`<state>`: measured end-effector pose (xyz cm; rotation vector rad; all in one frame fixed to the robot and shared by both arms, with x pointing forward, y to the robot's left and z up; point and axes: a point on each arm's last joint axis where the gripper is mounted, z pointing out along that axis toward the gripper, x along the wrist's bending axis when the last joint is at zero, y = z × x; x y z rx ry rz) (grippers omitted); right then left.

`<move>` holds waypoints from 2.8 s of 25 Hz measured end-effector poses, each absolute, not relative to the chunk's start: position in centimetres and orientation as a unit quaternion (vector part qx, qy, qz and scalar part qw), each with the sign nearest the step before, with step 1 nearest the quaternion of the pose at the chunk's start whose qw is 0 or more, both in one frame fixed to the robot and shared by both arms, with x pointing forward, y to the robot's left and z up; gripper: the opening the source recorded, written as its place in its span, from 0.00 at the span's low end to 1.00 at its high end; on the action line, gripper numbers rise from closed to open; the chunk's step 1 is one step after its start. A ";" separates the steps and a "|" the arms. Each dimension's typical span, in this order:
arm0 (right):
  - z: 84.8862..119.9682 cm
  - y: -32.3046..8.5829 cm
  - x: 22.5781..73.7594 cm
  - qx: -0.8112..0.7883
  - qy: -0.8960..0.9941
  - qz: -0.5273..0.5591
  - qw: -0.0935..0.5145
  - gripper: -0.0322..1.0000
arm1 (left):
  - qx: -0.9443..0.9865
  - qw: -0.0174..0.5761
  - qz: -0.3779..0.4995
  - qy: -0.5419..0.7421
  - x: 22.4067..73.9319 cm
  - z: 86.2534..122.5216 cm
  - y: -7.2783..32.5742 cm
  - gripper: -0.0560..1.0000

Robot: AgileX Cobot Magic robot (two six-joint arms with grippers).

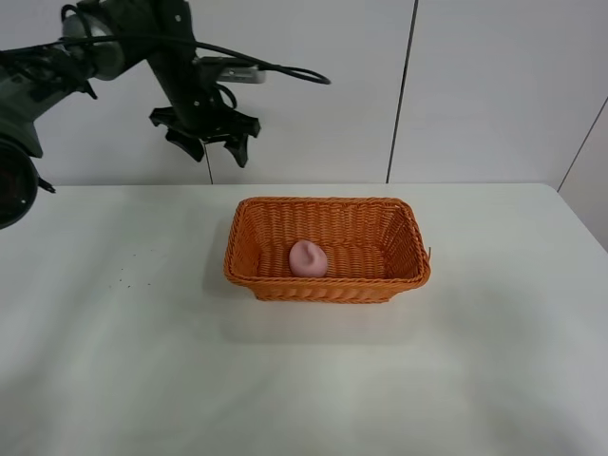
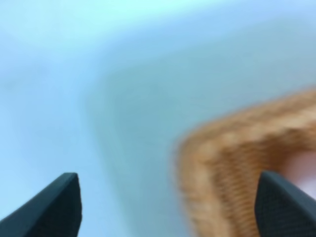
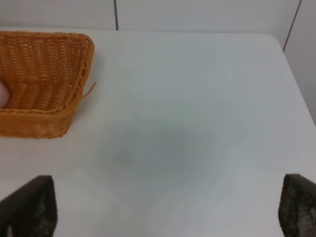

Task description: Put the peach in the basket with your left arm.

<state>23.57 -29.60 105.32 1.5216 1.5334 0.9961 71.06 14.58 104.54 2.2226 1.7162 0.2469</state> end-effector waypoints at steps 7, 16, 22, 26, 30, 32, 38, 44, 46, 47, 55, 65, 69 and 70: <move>105.3 -29.6 23.6 0.594 0.598 0.389 0.372 0.70 | 0.700 0.148 0.107 0.691 73.4 104.5 27.0 0.76; 105.3 -29.6 23.6 0.594 0.598 0.389 0.372 0.70 | 0.698 0.145 0.083 0.697 72.1 104.8 28.6 0.76; 105.3 -29.6 23.6 0.594 0.598 0.389 0.372 0.70 | 0.704 0.126 0.069 0.695 68.9 106.2 28.7 0.76; 105.3 -29.6 23.6 0.594 0.598 0.389 0.372 0.70 | 0.705 0.120 0.056 0.696 65.0 107.9 28.6 0.76; 105.3 -29.6 23.6 0.594 0.598 0.389 0.372 0.70 | 0.705 0.119 0.054 0.697 59.0 110.2 28.7 0.76; 105.3 -29.6 23.6 0.594 0.598 0.389 0.372 0.70 | 0.705 0.124 0.059 0.696 55.8 111.4 28.8 0.76; 105.3 -29.6 23.6 0.594 0.598 0.389 0.372 0.70 | 0.707 0.128 0.063 0.693 44.5 111.2 29.0 0.76; 105.3 -29.6 23.6 0.594 0.598 0.389 0.372 0.70 | 0.705 0.141 0.076 0.691 35.1 107.4 29.1 0.76; 105.3 -29.6 23.6 0.594 0.598 0.389 0.372 0.70 | 0.702 0.161 0.096 0.687 32.6 106.0 29.2 0.76; 105.3 -29.6 23.6 0.594 0.598 0.389 0.372 0.70 | 0.701 0.167 0.103 0.686 31.5 104.9 29.2 0.76; 105.3 -29.6 23.6 0.594 0.598 0.389 0.372 0.70 | 0.673 0.276 0.212 0.653 26.4 104.1 29.3 0.76; 105.3 -29.6 23.6 0.594 0.598 0.389 0.372 0.70 | 0.639 0.360 0.296 0.611 22.6 104.3 29.4 0.76; 105.3 -29.6 23.6 0.594 0.598 0.389 0.372 0.70 | 0.639 0.360 0.296 0.611 22.6 104.3 29.4 0.76; 105.3 -29.6 23.6 0.594 0.598 0.389 0.372 0.70 | 0.639 0.360 0.296 0.611 22.6 104.3 29.4 0.76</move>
